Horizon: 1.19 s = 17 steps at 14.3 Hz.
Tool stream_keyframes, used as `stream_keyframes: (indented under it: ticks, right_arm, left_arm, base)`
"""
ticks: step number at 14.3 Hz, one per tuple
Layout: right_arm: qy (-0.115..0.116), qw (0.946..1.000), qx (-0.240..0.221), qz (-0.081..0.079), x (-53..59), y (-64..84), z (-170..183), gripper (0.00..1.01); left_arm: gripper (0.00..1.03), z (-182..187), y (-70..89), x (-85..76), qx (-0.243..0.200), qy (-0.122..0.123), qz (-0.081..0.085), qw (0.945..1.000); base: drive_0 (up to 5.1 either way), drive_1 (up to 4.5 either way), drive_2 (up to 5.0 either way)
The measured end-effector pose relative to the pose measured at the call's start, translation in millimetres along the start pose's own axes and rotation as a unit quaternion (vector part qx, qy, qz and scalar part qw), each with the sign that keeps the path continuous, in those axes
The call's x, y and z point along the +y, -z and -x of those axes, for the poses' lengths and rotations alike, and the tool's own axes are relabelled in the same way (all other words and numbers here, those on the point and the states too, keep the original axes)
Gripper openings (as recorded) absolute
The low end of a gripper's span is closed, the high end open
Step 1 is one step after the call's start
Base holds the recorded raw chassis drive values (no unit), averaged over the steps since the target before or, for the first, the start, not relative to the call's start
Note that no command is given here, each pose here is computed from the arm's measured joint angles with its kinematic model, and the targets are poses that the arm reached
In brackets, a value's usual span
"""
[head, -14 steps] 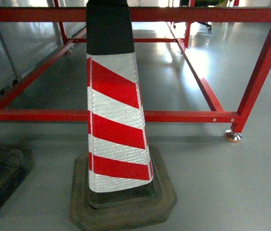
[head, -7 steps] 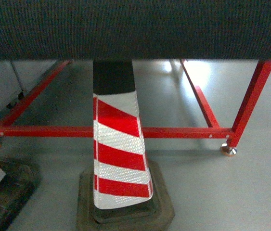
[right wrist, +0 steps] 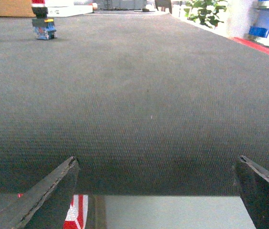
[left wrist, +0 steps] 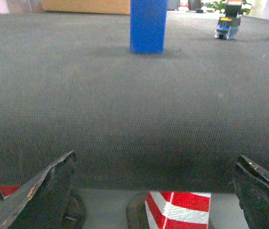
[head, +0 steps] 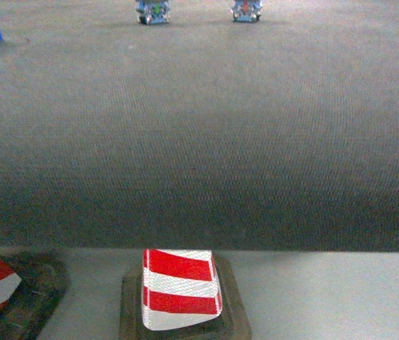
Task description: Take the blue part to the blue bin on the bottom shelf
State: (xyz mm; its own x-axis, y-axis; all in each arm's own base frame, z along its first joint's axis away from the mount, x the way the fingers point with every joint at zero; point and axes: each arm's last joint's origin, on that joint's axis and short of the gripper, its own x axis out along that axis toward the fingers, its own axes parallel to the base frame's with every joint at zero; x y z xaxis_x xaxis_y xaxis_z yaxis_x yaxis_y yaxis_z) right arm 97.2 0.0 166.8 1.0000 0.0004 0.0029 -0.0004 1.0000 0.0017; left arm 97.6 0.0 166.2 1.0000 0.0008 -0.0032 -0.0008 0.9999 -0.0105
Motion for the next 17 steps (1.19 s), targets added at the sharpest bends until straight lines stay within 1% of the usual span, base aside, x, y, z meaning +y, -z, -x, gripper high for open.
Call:
stream_keyframes:
  ticks: [17]
  right_arm:
    - [0.0,1.0,0.0,-0.001,0.0,0.0,0.0,0.98]
  left_arm:
    - [0.98,0.0,-0.2,0.0,0.0,0.0,0.0,1.0]
  base:
    - [0.0,0.0,0.0]
